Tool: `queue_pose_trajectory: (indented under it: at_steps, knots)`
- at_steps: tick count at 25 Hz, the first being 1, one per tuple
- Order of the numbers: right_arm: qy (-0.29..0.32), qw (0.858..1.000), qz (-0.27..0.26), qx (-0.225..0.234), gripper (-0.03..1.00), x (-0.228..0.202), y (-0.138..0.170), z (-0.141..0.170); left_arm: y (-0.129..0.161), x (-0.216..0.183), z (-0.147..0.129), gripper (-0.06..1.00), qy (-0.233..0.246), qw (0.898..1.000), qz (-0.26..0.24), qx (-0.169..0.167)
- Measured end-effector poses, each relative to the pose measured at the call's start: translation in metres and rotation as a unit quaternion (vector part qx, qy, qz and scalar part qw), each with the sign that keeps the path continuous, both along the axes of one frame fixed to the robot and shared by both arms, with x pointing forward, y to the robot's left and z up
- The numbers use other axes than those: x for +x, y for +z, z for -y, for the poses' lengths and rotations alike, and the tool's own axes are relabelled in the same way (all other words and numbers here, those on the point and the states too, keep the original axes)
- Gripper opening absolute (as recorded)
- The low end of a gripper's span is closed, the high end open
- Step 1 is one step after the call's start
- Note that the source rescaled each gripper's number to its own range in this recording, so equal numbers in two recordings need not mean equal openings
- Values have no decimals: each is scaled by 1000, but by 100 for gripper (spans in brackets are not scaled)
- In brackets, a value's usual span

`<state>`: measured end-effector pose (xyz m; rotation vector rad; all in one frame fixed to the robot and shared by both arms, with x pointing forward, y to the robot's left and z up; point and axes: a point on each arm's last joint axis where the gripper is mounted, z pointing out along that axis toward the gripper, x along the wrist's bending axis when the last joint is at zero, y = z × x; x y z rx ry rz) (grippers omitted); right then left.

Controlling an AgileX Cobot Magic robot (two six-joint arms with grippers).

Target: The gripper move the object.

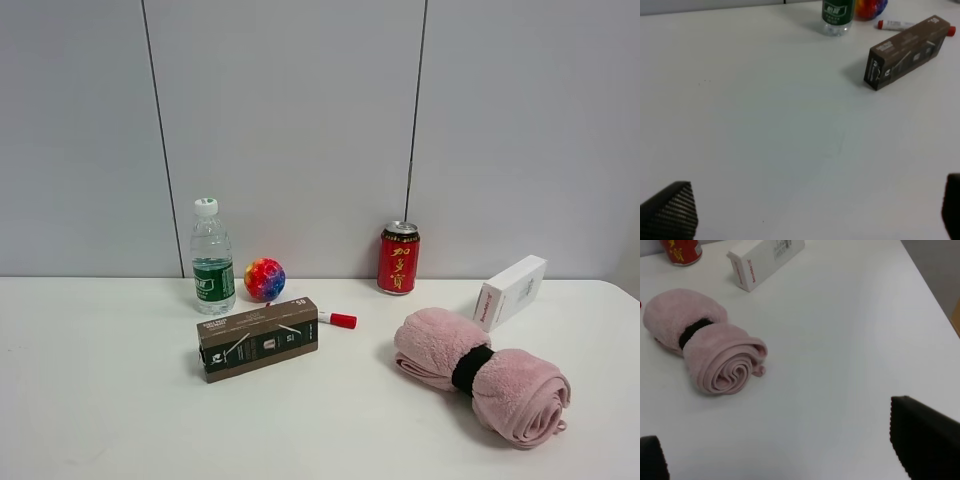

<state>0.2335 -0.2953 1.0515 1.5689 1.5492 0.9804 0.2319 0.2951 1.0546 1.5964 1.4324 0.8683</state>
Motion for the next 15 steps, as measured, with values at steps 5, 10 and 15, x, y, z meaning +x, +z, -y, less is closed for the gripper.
queue_pose_trajectory:
  at_steps: [5, 10, 15]
  knots:
    - [0, 1000, 0, 4, 80, 0, 0, 0, 0, 0, 0, 100, 0, 1000, 0, 0]
    - [0, 1000, 0, 4, 80, 0, 0, 0, 0, 0, 0, 100, 0, 1000, 0, 0]
    - [0, 1000, 0, 4, 80, 0, 0, 0, 0, 0, 0, 100, 0, 1000, 0, 0]
